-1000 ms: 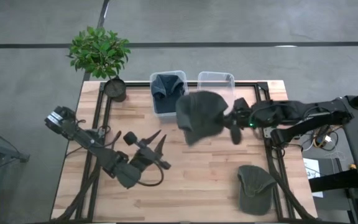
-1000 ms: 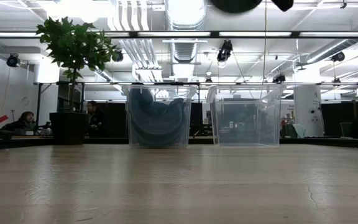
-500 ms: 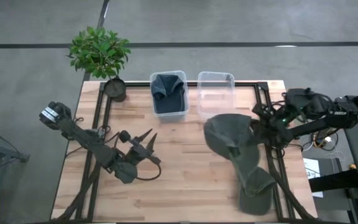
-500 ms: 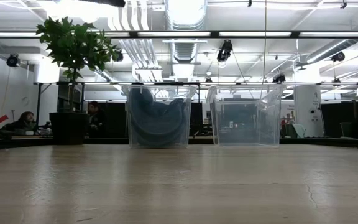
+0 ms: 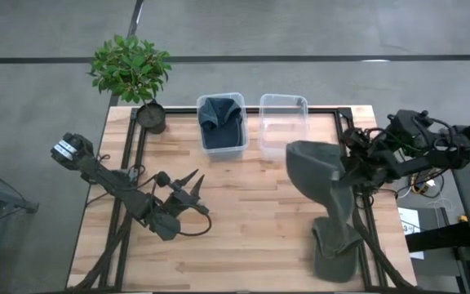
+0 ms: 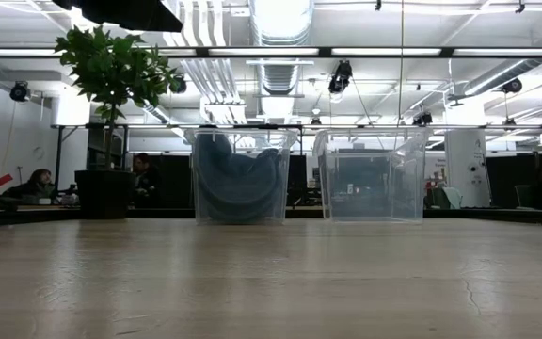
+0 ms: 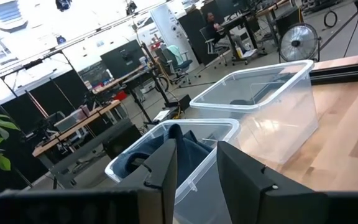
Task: Pick & Place hat
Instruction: Put the left black cap into the right transparent bin, then put the black cap into the right transparent bin
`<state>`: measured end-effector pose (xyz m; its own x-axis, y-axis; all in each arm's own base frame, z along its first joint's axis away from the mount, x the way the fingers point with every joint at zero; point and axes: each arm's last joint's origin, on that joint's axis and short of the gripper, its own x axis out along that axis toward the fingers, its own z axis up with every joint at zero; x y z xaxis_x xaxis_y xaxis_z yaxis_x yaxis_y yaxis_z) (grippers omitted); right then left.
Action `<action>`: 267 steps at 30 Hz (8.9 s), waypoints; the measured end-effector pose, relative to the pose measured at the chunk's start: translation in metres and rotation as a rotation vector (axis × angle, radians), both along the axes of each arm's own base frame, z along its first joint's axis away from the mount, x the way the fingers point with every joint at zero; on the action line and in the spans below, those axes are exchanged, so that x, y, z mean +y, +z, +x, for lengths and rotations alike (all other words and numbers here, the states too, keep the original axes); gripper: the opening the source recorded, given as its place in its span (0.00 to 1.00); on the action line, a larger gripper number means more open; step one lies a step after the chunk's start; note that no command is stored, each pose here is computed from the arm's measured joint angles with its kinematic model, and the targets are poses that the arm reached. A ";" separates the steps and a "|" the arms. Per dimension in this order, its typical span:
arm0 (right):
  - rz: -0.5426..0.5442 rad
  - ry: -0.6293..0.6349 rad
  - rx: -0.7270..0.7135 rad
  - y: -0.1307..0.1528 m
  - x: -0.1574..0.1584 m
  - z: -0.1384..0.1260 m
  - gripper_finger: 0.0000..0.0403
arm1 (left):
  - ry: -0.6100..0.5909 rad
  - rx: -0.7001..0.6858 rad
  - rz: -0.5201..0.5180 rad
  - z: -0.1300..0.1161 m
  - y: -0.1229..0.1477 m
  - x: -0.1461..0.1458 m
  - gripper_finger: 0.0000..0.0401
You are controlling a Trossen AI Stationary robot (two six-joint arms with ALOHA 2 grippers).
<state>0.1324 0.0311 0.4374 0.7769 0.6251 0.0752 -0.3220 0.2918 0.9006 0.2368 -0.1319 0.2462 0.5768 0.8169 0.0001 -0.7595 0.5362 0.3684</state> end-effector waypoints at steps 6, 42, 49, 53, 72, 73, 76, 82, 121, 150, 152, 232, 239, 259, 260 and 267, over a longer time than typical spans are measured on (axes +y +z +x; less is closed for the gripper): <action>-0.188 -0.286 0.193 -0.032 -0.006 0.024 0.03 | 0.004 -0.092 -0.065 -0.001 0.003 0.002 0.27; -0.391 -1.048 1.013 -0.118 -0.161 0.049 0.03 | -0.102 -0.072 -0.177 -0.032 0.011 0.024 0.27; -0.370 -1.031 1.082 -0.132 -0.167 0.060 0.03 | -0.101 -0.060 -0.170 -0.033 0.010 0.024 0.27; -0.373 -1.014 1.114 -0.139 -0.170 0.065 0.03 | -0.100 -0.054 -0.166 -0.034 0.010 0.025 0.27; -0.406 -0.950 1.131 -0.140 -0.167 0.064 0.30 | -0.096 -0.017 -0.140 -0.035 0.007 0.026 0.27; -0.404 -0.949 1.136 -0.139 -0.166 0.062 0.30 | -0.096 -0.015 -0.139 -0.035 0.007 0.026 0.27; -0.394 -0.946 1.159 -0.136 -0.161 0.055 0.31 | -0.096 -0.008 -0.135 -0.036 0.007 0.026 0.27; -0.394 -0.959 1.124 -0.125 -0.152 0.043 0.29 | -0.096 -0.004 -0.131 -0.036 0.007 0.026 0.27; -0.371 -0.061 1.427 -0.119 0.086 -0.001 0.27 | -0.277 -0.342 -0.516 -0.018 0.029 0.016 0.27; -0.386 -0.234 1.586 -0.208 0.197 0.042 0.51 | -0.389 -0.329 -0.535 0.001 0.022 0.004 0.27; -0.382 -0.274 1.568 -0.213 0.197 0.048 0.53 | -0.390 -0.322 -0.527 0.001 0.022 0.004 0.27; -0.579 -0.493 1.166 -0.190 0.063 0.172 0.37 | -0.408 -0.209 -0.422 0.003 0.022 0.008 0.27; -0.682 -0.470 1.433 -0.179 0.071 0.122 0.38 | -0.407 -0.212 -0.424 0.003 0.022 0.008 0.27; -0.496 -0.471 1.295 -0.238 0.069 0.096 0.63 | -0.399 -0.252 -0.466 0.004 0.022 0.009 0.27; -0.501 -0.473 1.286 -0.242 0.068 0.095 0.64 | -0.398 -0.253 -0.466 0.004 0.022 0.009 0.27; -0.403 -0.479 1.133 -0.269 0.067 0.099 0.64 | -0.390 -0.259 -0.470 0.005 0.022 0.010 0.27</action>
